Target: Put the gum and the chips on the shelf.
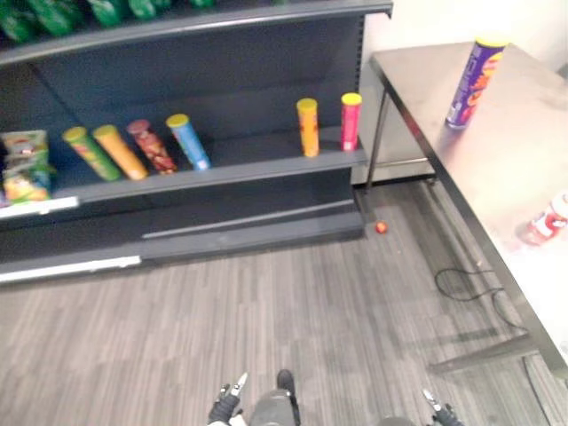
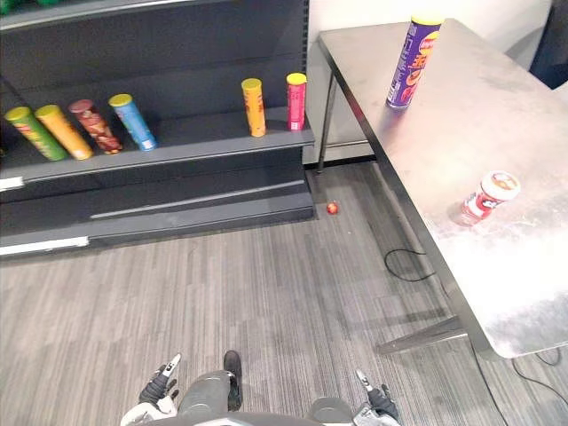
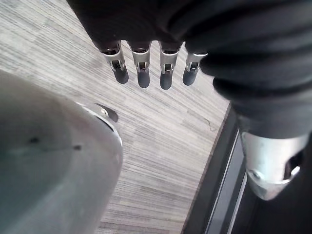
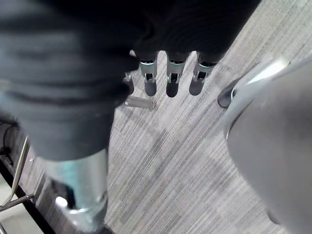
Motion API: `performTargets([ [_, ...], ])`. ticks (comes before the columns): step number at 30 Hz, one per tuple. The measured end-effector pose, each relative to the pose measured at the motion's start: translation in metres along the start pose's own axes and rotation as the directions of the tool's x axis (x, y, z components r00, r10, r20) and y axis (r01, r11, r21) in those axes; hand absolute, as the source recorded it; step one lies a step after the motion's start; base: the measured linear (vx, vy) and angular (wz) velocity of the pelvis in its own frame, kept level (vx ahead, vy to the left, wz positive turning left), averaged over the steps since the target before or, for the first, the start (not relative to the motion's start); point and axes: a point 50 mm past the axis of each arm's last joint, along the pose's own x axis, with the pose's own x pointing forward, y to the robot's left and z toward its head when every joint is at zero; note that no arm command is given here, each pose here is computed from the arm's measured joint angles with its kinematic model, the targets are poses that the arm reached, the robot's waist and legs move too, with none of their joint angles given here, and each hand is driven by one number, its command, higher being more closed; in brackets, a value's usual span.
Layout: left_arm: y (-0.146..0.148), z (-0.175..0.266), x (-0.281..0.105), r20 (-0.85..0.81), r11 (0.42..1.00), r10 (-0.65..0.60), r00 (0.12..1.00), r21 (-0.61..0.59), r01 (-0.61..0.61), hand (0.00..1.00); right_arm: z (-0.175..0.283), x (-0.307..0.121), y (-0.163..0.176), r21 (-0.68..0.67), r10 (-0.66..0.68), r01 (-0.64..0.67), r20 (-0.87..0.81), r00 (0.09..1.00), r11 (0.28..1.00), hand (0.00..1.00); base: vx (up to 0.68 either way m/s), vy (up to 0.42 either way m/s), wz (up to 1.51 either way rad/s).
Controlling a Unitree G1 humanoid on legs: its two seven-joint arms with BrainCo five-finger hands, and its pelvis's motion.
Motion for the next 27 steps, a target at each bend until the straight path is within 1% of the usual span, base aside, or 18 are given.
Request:
performTargets([
  [3, 0.002, 0.003, 0.002, -0.011, 0.998, -0.008, 1.000, 0.060, 0.009, 0.00, -0.011, -0.002, 0.005, 0.014, 0.002, -0.002, -0.040, 0.999, 1.000, 0.00, 0.38, 0.258, -0.15],
  [6, 0.004, 0.000, 0.002, -0.043, 0.995, -0.005, 0.999, 0.097, 0.009, 0.00, -0.008, 0.000, 0.006, 0.012, 0.006, -0.005, -0.038, 0.999, 1.000, 0.00, 0.38, 0.232, -0.53],
  [10, 0.004, -0.006, 0.001, -0.080, 0.980, -0.022, 0.997, 0.197, 0.037, 0.00, -0.005, 0.000, 0.005, 0.007, 0.013, -0.013, -0.028, 1.000, 1.000, 0.00, 0.32, 0.120, -0.54],
  [15, 0.001, -0.011, 0.000, -0.114, 0.966, -0.040, 0.993, 0.250, 0.068, 0.00, 0.002, 0.001, 0.000, -0.011, 0.015, -0.015, -0.003, 1.000, 1.000, 0.00, 0.24, -0.015, -0.39],
  [18, -0.003, -0.014, 0.000, -0.130, 0.954, -0.053, 0.990, 0.288, 0.089, 0.00, 0.013, 0.003, 0.009, -0.083, 0.065, -0.062, 0.035, 0.997, 0.995, 0.00, 0.18, -0.156, -0.25],
  [20, -0.005, -0.013, 0.000, -0.122, 0.956, -0.059, 0.991, 0.280, 0.092, 0.00, 0.020, 0.003, 0.018, -0.114, 0.103, -0.095, 0.063, 0.993, 0.989, 0.00, 0.27, -0.306, 0.01],
  [21, -0.001, -0.006, 0.002, -0.100, 0.959, -0.052, 0.994, 0.273, 0.078, 0.00, 0.016, 0.002, 0.020, -0.132, 0.114, -0.107, 0.053, 0.992, 0.985, 0.00, 0.33, -0.318, -0.19],
  [22, -0.011, -0.011, 0.001, -0.112, 0.963, -0.070, 0.991, 0.252, 0.096, 0.00, 0.026, 0.006, 0.026, -0.151, 0.131, -0.119, 0.071, 0.989, 0.981, 0.00, 0.26, -0.230, -0.21],
  [24, -0.020, -0.015, 0.001, -0.117, 0.962, -0.096, 0.988, 0.243, 0.123, 0.00, 0.037, 0.008, 0.034, -0.154, 0.144, -0.127, 0.105, 0.984, 0.980, 0.00, 0.13, -0.120, -0.20],
  [27, -0.022, -0.013, 0.001, -0.112, 0.964, -0.099, 0.989, 0.237, 0.123, 0.00, 0.034, 0.009, 0.034, -0.153, 0.131, -0.118, 0.083, 0.988, 0.981, 0.00, 0.10, -0.109, 0.00],
])
